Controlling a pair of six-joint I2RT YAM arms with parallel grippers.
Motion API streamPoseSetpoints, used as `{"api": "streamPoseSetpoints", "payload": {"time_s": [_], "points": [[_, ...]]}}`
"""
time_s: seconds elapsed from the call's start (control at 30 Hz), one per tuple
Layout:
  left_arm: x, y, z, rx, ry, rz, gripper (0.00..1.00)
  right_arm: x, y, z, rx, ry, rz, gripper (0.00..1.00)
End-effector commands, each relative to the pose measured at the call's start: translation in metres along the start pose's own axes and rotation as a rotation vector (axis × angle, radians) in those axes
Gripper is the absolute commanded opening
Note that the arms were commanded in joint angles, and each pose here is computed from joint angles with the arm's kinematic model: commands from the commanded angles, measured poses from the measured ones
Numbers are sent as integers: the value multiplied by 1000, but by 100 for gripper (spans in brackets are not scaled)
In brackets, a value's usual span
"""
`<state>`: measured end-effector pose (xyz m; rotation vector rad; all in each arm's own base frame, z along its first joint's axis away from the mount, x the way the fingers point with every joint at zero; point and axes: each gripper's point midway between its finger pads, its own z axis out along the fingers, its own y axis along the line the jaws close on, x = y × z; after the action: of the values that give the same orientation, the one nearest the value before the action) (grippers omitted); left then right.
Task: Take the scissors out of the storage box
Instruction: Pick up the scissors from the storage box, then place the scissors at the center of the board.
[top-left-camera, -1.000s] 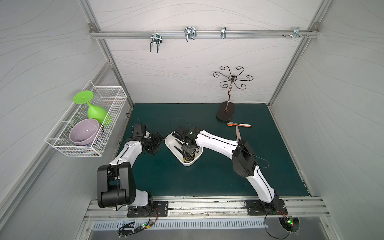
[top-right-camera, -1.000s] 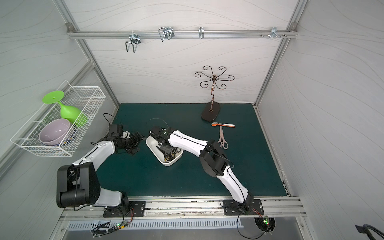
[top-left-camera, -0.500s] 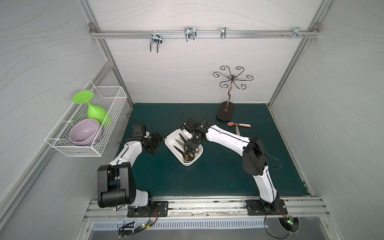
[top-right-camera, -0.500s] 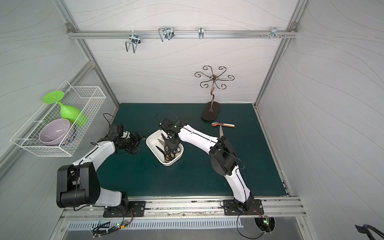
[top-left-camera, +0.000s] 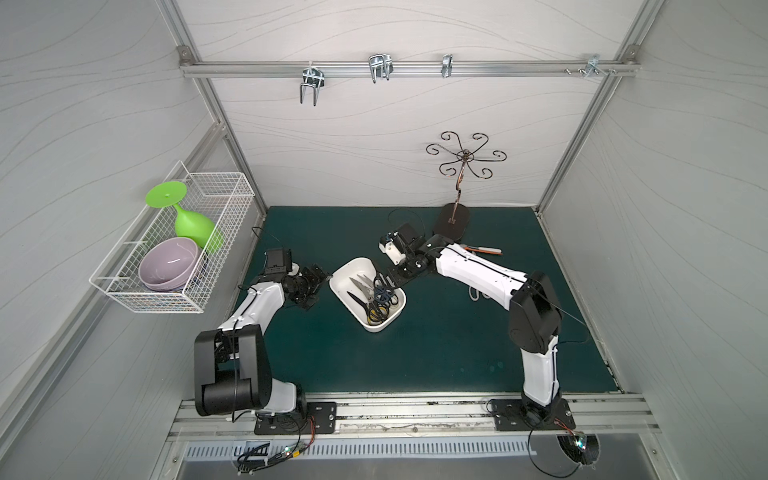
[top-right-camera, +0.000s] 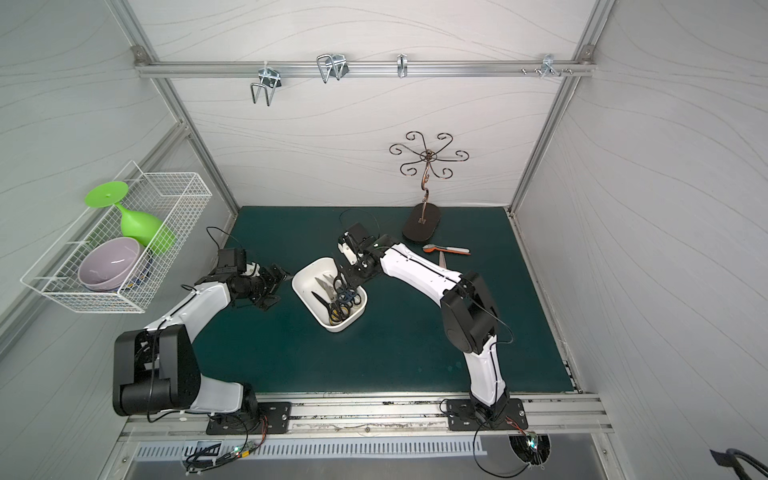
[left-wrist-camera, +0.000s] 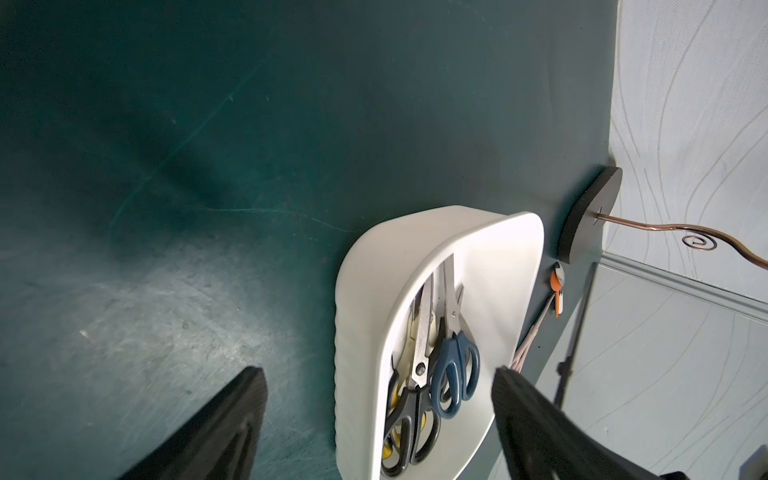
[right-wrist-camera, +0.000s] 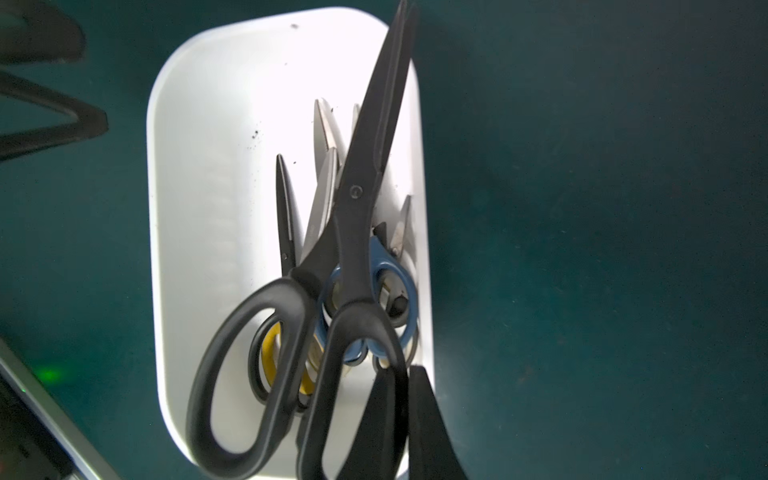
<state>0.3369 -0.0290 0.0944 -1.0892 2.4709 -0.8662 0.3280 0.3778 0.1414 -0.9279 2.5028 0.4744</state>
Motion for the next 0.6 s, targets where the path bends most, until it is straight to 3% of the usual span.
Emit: {"api": "streamPoseSetpoints", "payload": {"time_s": [0.0, 0.3, 0.57], "points": [[-9, -21, -15, 29, -45, 40, 89, -19, -9, -24, -32, -106, 59, 0], [13, -67, -12, -37, -43, 287, 89, 15, -103, -42, 179, -114, 201, 0], [20, -77, -9, -35, -31, 317, 90, 69, -161, -39, 312, -50, 283, 0]]}}
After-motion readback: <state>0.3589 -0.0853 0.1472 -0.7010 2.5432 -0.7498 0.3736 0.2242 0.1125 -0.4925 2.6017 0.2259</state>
